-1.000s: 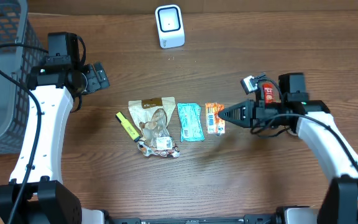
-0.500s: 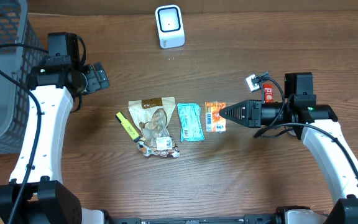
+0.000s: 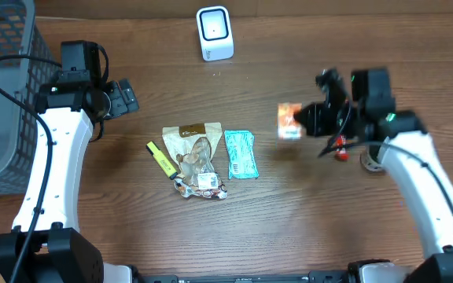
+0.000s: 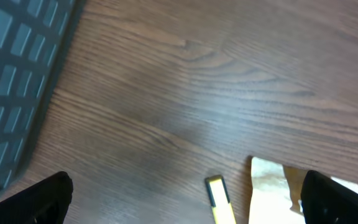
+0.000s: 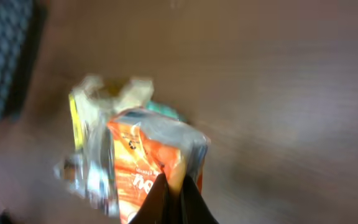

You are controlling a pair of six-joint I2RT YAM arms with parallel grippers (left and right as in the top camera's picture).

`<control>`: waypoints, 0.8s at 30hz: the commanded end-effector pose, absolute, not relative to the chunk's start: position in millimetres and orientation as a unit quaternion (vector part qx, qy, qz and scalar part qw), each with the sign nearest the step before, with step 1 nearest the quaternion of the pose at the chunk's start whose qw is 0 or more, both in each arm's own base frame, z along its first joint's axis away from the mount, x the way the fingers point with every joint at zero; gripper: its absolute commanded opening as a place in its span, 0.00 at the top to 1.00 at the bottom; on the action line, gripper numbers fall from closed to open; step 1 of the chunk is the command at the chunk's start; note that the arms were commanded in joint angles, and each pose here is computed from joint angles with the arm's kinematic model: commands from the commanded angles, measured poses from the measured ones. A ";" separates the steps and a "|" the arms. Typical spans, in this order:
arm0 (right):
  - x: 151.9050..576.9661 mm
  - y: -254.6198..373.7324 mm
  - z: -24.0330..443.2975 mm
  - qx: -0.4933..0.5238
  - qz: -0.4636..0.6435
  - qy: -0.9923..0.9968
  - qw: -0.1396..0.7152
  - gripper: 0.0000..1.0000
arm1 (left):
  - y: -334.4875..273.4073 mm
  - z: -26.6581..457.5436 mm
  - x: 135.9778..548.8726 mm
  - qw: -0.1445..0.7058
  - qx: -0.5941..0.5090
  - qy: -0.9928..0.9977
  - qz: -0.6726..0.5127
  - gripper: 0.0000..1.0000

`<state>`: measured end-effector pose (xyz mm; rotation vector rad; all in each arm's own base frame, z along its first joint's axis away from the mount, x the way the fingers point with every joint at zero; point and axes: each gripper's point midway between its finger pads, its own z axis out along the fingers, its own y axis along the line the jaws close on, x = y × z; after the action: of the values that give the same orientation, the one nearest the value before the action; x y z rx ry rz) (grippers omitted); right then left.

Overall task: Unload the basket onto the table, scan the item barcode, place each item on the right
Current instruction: 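Hold the orange packet in front of the white scanner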

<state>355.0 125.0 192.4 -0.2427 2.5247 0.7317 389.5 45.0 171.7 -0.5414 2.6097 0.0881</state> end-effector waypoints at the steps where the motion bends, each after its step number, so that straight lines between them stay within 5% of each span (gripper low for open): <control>1: 394.8 125.7 275.7 -0.130 0.203 0.915 0.325 0.97 | 44.6 181.0 391.2 0.248 -0.201 0.947 0.033 0.00; 5: 439.6 138.5 348.5 -0.155 0.144 0.891 0.401 0.97 | 44.6 181.0 391.3 0.248 -0.201 0.947 0.033 0.00; 10: 479.2 166.6 370.3 -0.218 0.064 0.852 0.471 0.97 | 44.6 181.0 391.2 0.248 -0.201 0.947 0.033 0.00; 24: 600.9 237.3 257.5 -0.327 -0.115 0.784 0.515 0.97 | 44.6 181.0 391.2 0.248 -0.201 0.947 0.033 0.00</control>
<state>582.6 238.4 277.2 -0.7435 1.9103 -0.1748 389.4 45.6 171.8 -0.5423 2.6089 0.0926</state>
